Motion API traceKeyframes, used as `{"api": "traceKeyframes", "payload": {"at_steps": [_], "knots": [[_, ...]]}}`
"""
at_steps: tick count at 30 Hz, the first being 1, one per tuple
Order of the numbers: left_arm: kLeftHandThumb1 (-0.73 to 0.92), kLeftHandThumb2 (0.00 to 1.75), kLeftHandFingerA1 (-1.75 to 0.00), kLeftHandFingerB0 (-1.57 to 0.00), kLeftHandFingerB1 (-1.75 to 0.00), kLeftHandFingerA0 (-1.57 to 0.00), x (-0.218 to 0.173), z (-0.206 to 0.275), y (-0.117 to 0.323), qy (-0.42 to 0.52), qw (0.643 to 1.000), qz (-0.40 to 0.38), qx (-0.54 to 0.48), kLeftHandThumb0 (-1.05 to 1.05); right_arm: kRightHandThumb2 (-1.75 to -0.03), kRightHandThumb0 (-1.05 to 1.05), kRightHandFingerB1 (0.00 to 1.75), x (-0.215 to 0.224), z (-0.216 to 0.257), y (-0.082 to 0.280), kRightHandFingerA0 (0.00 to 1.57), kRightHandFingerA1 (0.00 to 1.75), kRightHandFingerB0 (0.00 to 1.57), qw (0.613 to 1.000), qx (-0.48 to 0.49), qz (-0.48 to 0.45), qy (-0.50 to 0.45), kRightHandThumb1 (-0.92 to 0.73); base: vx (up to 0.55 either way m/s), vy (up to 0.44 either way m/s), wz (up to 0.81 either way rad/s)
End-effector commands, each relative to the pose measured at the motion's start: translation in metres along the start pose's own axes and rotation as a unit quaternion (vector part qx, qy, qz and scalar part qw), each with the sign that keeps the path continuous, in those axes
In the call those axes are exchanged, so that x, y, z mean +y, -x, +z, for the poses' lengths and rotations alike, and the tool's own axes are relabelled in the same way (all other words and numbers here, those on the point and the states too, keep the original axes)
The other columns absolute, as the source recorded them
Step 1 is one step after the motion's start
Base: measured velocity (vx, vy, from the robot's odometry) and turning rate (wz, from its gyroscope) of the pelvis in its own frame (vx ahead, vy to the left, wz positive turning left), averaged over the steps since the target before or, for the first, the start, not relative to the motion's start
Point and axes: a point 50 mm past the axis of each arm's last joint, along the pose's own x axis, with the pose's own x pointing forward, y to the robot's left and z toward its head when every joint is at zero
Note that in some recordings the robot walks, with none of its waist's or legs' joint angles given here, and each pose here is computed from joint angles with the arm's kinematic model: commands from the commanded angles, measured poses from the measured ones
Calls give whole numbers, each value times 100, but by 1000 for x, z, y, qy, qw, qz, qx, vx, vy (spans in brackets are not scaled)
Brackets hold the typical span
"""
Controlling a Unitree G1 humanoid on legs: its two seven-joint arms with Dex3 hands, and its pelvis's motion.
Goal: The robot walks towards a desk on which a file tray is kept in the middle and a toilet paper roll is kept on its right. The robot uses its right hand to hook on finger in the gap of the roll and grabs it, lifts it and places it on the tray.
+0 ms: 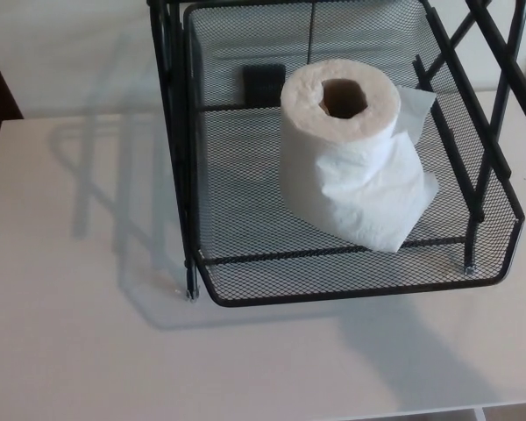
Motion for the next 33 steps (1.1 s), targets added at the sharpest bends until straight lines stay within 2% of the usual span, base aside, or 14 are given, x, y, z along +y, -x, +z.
{"api": "traceKeyframes", "payload": {"at_steps": [1, 3, 4, 6, 7, 10, 12, 17, 19, 21, 22, 28, 30, 33], "knots": [[92, 124, -17, 0, -13, 0, 16, -1, 2, 8, 1000, 11, -16, -79, -59, -51, 33, 123, -237, 160, 70, 57, 33, 825, 284, -398, -283, -64, 0, 0, 0], [92, 123, -15, 0, -10, 0, 16, -7, 1, 17, 1000, 19, 7, -84, -59, -54, 34, 156, -248, 144, 46, 50, 33, 786, 320, -396, -352, -64, 0, 0, 0], [92, 123, -18, 0, -11, 0, 16, -9, 0, 17, 1000, 21, 15, -84, -60, -54, 34, 164, -249, 138, 59, 80, 33, 777, 314, -395, -376, -65, 0, 0, 0], [92, 123, -18, 0, -11, 0, 17, -11, 1, 13, 999, 22, 22, -83, -86, -59, 46, 176, -249, 127, 66, 79, 23, 776, 327, -369, -395, -56, 0, 0, 0], [92, 123, -20, 0, -11, -1, 17, -14, 2, 11, 999, 26, 25, -83, -61, -58, 32, 187, -251, 117, 55, 78, 28, 770, 337, -350, -412, -69, 0, 0, 0], [92, 122, -18, 0, -11, 0, 16, -15, 3, 12, 999, 26, 23, -82, -61, -57, 31, 197, -254, 109, 56, 75, 31, 746, 353, -351, -442, -68, 0, 0, 0], [92, 123, -17, 0, -12, 0, 16, -15, 2, -2, 999, 30, 27, -82, -62, -64, 32, 213, -255, 101, 29, 58, 26, 722, 351, -352, -482, -71, 0, 0, 0], [92, 122, -19, 0, -12, -1, 14, -19, 1, 5, 999, 37, 35, -83, -85, -70, 36, 245, -259, 100, 5, 39, 9, 511, 338, -416, -672, -50, 0, 0, 0], [92, 121, -19, -1, -10, -2, 14, -21, 2, 16, 999, 35, 34, -85, -89, -68, 34, 252, -260, 100, 0, 26, 8, 498, 349, -422, -673, -48, 0, 0, 0], [92, 122, -17, 0, -10, -1, 14, -24, 4, 44, 998, 29, 25, -84, -59, -60, 29, 273, -259, 105, 26, 47, 27, 464, 359, -434, -684, -68, 0, 0, 0], [92, 123, -20, 0, -10, -2, 14, -23, 4, 45, 998, 28, 24, -85, -87, -68, 43, 279, -259, 107, 20, 56, 17, 477, 395, -422, -662, -53, 0, 0, 0], [92, 122, -17, 0, -10, -1, 13, -20, 4, 49, 998, 34, 18, -85, -60, -62, 32, 299, -253, 99, 3, 30, 21, 480, 392, -383, -685, -61, 0, 0, 0], [92, 121, -15, 0, -8, -1, 13, -20, 3, 66, 997, 30, 20, -86, -92, -85, 31, 300, -252, 99, 0, 43, 11, 565, 434, -320, -625, -60, 0, 0, 0], [92, 121, -17, 0, -9, -1, 13, -17, 3, 59, 997, 34, 20, -84, -62, -74, 31, 303, -254, 105, 12, 43, 23, 535, 430, -328, -649, -68, 0, 0, 0]]}}
